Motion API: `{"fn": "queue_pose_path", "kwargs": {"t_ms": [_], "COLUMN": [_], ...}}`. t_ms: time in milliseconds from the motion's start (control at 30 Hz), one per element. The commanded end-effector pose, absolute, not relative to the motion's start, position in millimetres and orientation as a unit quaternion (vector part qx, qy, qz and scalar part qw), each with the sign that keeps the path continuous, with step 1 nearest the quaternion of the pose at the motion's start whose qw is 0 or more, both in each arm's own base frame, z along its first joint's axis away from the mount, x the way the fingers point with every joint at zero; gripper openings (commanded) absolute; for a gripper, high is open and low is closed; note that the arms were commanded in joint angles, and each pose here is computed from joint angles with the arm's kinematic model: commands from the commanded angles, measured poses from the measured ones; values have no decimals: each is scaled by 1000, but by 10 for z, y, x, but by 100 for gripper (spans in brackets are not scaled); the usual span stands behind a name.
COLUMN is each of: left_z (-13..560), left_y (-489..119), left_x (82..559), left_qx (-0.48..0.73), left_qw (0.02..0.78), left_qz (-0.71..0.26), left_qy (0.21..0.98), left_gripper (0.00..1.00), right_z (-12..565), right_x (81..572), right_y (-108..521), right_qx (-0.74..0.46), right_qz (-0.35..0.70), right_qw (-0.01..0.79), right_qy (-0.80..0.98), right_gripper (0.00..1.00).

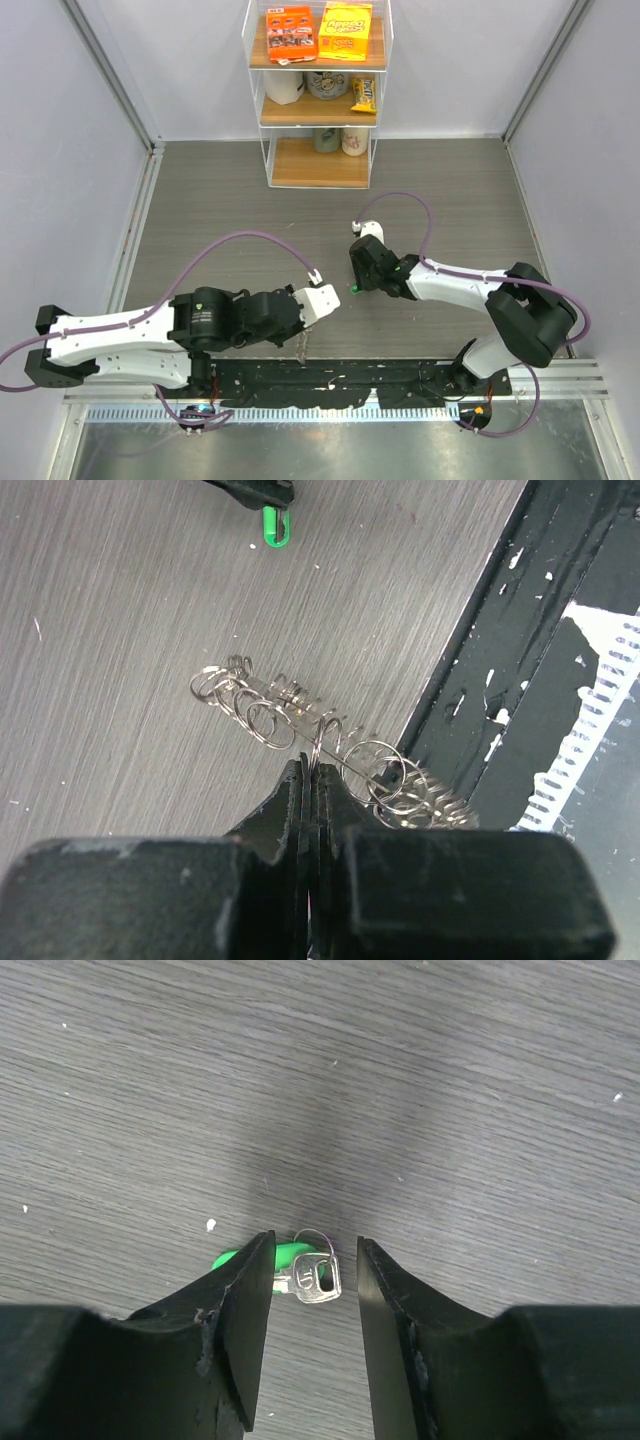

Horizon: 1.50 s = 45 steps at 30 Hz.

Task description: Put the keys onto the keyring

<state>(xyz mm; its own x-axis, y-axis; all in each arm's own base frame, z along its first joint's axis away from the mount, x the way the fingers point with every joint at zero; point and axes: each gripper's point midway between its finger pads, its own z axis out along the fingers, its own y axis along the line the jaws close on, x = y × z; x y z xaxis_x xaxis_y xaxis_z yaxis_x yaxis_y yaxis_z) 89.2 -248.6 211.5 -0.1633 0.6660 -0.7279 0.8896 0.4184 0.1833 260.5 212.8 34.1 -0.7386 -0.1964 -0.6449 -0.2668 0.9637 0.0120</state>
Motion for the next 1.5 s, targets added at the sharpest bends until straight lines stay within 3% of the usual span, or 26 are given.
{"fn": "queue_pose_path", "kwargs": {"t_ms": [0, 1167, 1467], "left_z": [2330, 2379, 2386], "left_y": [-2625, -2666, -2674], "left_x": [873, 827, 818], "left_qx": [500, 507, 507], "left_qw": [416, 413, 413], "left_qz": [-191, -207, -210], "left_qy": [735, 728, 727], "left_gripper": [0, 0, 0], "right_z": [508, 237, 228], "right_x": [2785, 2644, 2613], "right_y": [2302, 2184, 2179], "right_qx": [-124, -124, -124], "right_qz": [90, 88, 93], "right_qw": [365, 326, 325], "right_qy": [918, 933, 933], "right_gripper": [42, 40, 29]}}
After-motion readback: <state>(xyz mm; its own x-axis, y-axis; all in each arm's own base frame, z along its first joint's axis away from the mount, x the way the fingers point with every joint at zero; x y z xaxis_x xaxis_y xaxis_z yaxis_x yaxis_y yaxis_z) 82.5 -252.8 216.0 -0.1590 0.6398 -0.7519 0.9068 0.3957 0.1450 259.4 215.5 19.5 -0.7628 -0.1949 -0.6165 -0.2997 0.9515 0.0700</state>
